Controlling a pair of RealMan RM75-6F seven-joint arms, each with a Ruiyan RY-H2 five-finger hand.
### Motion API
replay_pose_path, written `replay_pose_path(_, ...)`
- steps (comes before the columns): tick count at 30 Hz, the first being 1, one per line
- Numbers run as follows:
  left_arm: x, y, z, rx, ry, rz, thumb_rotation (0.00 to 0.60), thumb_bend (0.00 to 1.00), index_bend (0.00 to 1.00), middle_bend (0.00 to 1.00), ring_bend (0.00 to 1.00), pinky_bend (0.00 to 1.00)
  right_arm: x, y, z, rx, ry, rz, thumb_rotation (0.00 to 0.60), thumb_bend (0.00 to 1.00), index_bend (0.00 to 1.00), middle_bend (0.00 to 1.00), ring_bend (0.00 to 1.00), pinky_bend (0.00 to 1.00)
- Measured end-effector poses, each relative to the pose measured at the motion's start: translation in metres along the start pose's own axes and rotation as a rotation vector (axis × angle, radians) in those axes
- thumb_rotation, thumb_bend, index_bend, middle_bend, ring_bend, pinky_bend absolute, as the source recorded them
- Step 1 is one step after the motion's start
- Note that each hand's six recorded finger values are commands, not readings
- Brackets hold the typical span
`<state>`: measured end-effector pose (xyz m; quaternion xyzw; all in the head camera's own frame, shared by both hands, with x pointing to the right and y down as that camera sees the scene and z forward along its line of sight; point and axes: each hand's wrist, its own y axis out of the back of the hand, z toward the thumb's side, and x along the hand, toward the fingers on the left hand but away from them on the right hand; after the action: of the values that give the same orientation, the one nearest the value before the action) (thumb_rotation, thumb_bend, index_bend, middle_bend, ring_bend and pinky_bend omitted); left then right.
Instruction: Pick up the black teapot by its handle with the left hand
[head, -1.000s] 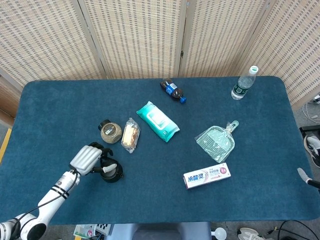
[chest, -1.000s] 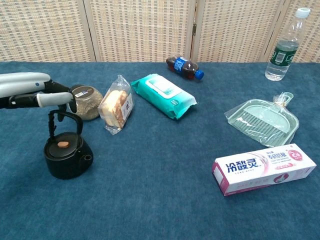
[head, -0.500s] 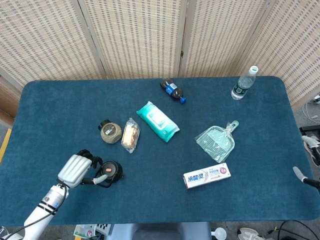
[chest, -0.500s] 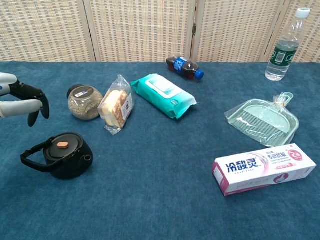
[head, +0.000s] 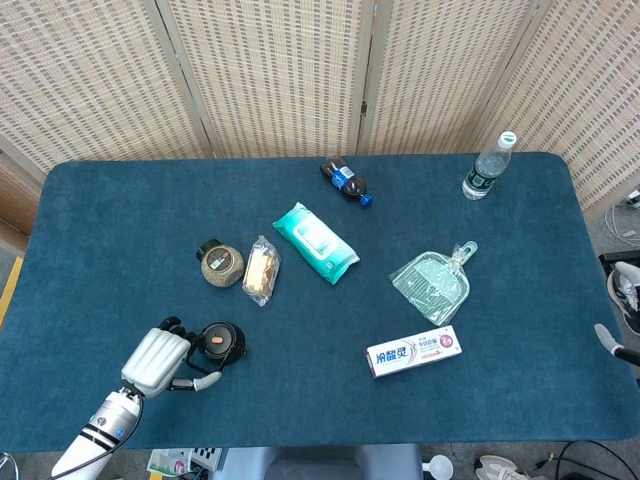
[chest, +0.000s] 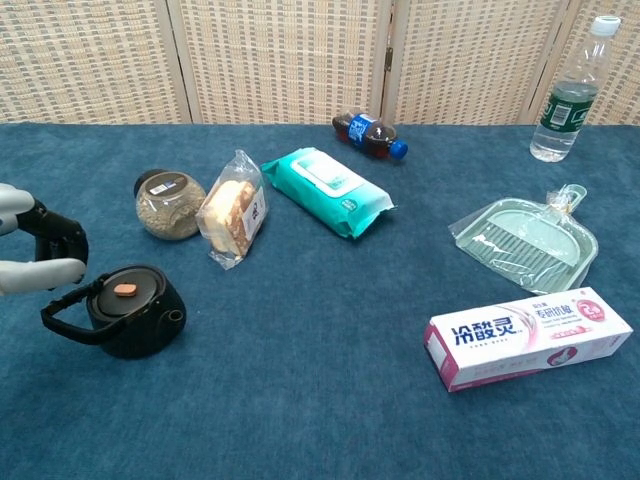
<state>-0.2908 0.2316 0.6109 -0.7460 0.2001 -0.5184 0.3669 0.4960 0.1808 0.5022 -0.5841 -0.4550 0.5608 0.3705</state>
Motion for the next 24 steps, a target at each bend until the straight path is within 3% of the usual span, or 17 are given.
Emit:
replay_pose_path(17, 0.000, -0.015, 0.020, 0.004, 0.006, -0.018, 0.000, 0.10, 0.45, 0.51, 0.43, 0.18, 0.001, -0.002, -0.005, -0.004, -0.012, 0.005, 0.600, 0.26, 0.14, 0.20, 0.14, 0.05)
replay_pose_path(21, 0.002, -0.020, 0.024, 0.000, 0.005, -0.024, 0.053, 0.10, 0.45, 0.51, 0.43, 0.18, 0.004, -0.005, -0.007, -0.007, -0.023, 0.017, 0.600, 0.26, 0.14, 0.20, 0.14, 0.05)
replay_pose_path(24, 0.002, -0.025, 0.027, 0.004, 0.005, -0.023, 0.058, 0.10, 0.45, 0.51, 0.43, 0.18, 0.005, -0.005, -0.008, -0.007, -0.023, 0.018, 0.600, 0.26, 0.14, 0.20, 0.14, 0.05)
